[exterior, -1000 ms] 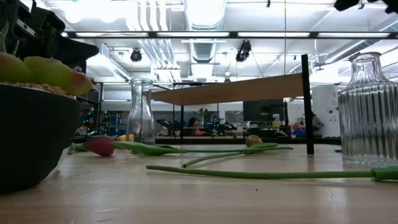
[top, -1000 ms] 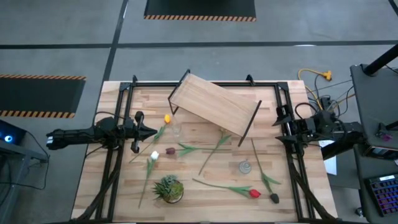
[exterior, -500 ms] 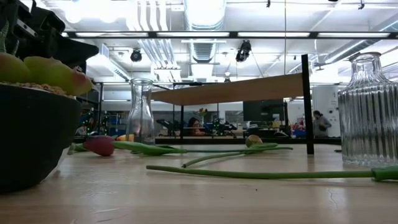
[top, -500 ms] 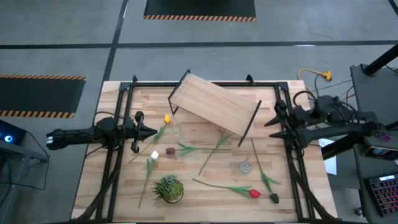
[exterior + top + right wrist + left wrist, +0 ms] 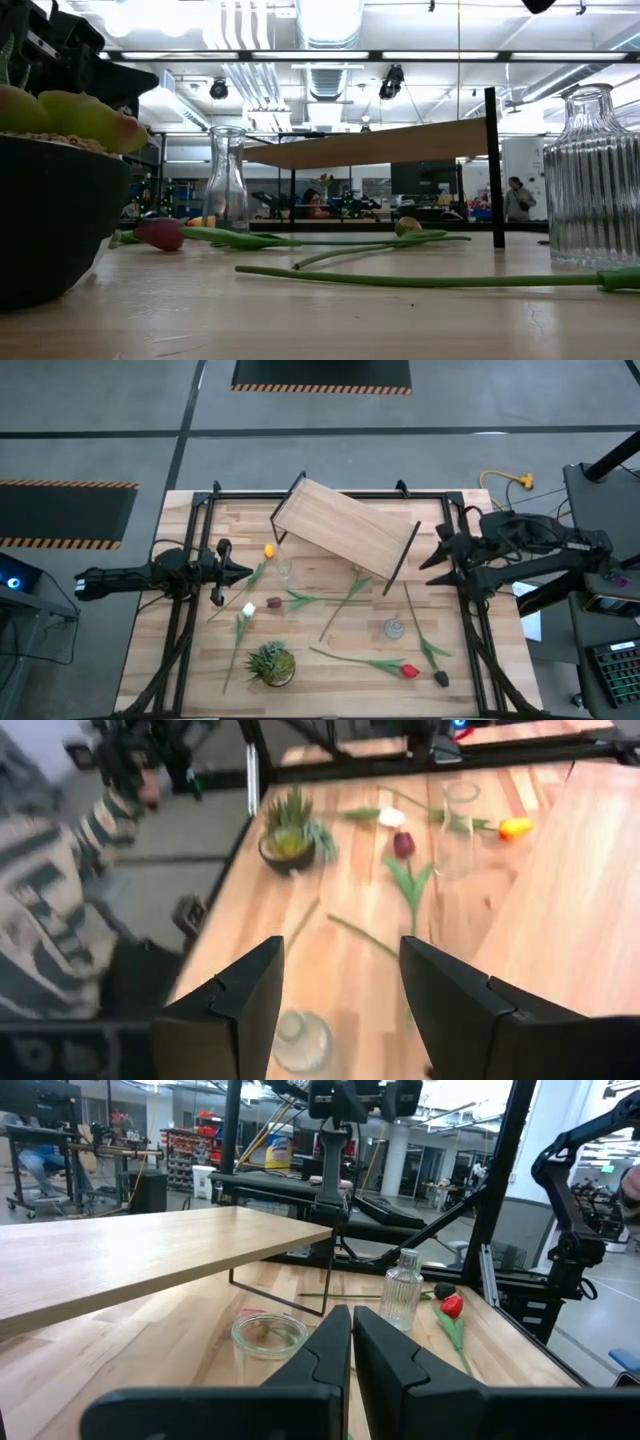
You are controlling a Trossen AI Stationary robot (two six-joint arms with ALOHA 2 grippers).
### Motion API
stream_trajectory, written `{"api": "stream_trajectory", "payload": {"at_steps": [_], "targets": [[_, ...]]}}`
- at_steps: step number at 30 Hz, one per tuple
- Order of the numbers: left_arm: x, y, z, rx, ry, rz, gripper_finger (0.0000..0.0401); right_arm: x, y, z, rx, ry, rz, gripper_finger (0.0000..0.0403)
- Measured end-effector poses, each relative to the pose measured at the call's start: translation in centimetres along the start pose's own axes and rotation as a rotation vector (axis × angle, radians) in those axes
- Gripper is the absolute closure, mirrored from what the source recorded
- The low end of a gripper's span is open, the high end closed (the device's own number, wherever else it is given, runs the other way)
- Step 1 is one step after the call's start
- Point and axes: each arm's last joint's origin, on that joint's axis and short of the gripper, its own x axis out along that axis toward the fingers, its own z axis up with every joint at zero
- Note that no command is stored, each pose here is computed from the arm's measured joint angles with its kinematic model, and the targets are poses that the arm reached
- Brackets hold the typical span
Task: Pick and place flowers into a vace then onto a shelf
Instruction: Put the black tulip into the right transparent vase
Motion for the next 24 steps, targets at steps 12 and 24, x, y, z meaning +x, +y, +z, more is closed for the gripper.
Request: {"api": "stream_trajectory", "payload": {"at_steps": [12,24], "targets": [[0.0,0.0,0.0,0.000,0.000,0.001,0.0401,3.4,0.2,0.4,-0.554,0.323,0.253,0.0212],[0.0,0.1,0.0,0.000,-0.003,0.023,0.0401,3.9,3.9,1.9,-0.788,0.497,0.313,0.0243]]}}
